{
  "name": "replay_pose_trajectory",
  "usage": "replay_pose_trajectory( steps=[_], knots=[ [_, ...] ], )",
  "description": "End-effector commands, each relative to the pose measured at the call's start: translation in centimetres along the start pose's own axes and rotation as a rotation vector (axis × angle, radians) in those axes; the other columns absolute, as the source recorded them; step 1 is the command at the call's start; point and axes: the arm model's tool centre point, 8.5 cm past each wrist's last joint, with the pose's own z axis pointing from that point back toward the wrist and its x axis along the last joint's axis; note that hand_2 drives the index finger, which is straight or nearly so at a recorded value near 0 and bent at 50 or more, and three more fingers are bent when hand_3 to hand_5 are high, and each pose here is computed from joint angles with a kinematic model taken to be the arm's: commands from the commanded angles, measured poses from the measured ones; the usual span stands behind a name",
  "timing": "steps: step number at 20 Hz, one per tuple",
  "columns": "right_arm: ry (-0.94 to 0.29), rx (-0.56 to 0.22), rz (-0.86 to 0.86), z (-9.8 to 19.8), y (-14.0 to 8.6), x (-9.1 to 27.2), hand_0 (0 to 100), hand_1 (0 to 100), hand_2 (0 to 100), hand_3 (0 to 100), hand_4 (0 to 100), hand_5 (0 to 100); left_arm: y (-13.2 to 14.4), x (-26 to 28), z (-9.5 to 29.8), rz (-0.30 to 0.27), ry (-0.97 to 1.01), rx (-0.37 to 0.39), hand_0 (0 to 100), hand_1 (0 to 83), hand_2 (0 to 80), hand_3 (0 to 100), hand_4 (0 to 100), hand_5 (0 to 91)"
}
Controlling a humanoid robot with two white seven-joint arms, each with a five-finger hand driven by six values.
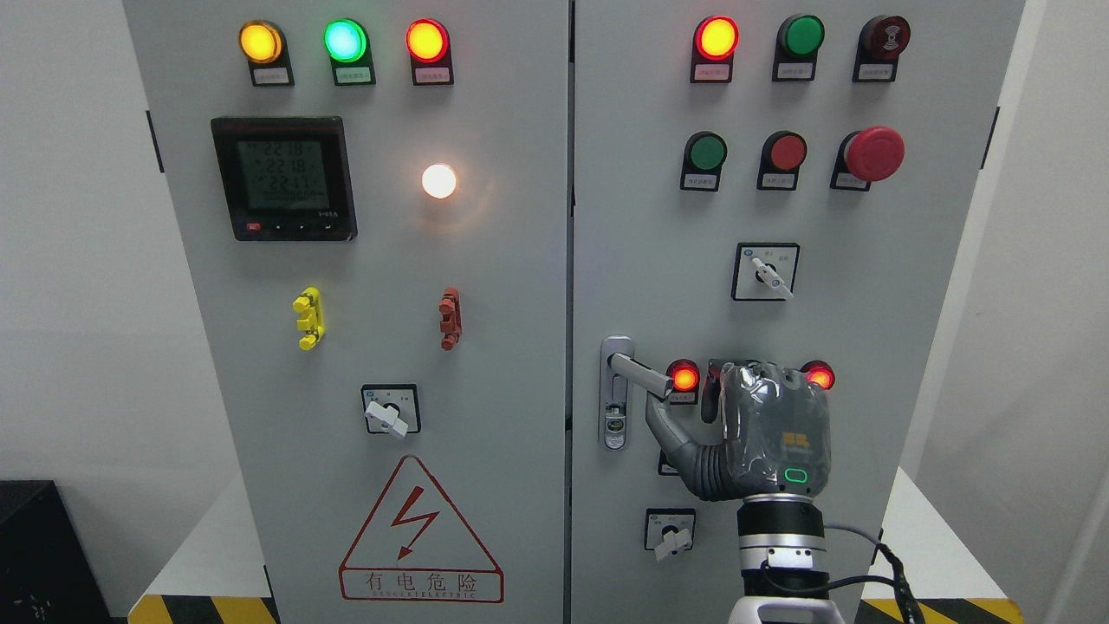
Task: Release door handle
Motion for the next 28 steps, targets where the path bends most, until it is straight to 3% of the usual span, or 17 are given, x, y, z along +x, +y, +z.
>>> replay_pose_trajectory(
  steps=[1,12,23,28],
  knots=[
    [0.008,-0.019,0.001,-0.5,-0.6,-0.3,33,30,86,100,100,97,-0.1,0.7,-0.1,-0.022,-0.018,-0.003,0,0.0,2.6,9,1,0.0],
    [-0.005,-0.021,-0.003,-0.1,-0.6,-0.1,34,30,86,100,100,96,-0.1,0.7,-0.1,-0.022,-0.018,-0.003,0,0.0,2.4,9,1,0.0],
    [-0.034,0.019,-0.001,2.8,0.3,-0.5,34,31,85,100,100,96,-0.1,0.7,-0.1,-0.022,-0.018,-0.003,0,0.0,2.3,8,1,0.0],
    [-0.034,0.012,0.001,4.2,0.1,-1.0,34,31,80,100,100,95,-0.1,0.7,-0.1,-0.022,-0.018,-0.003,0,0.0,2.3,8,1,0.0]
  ],
)
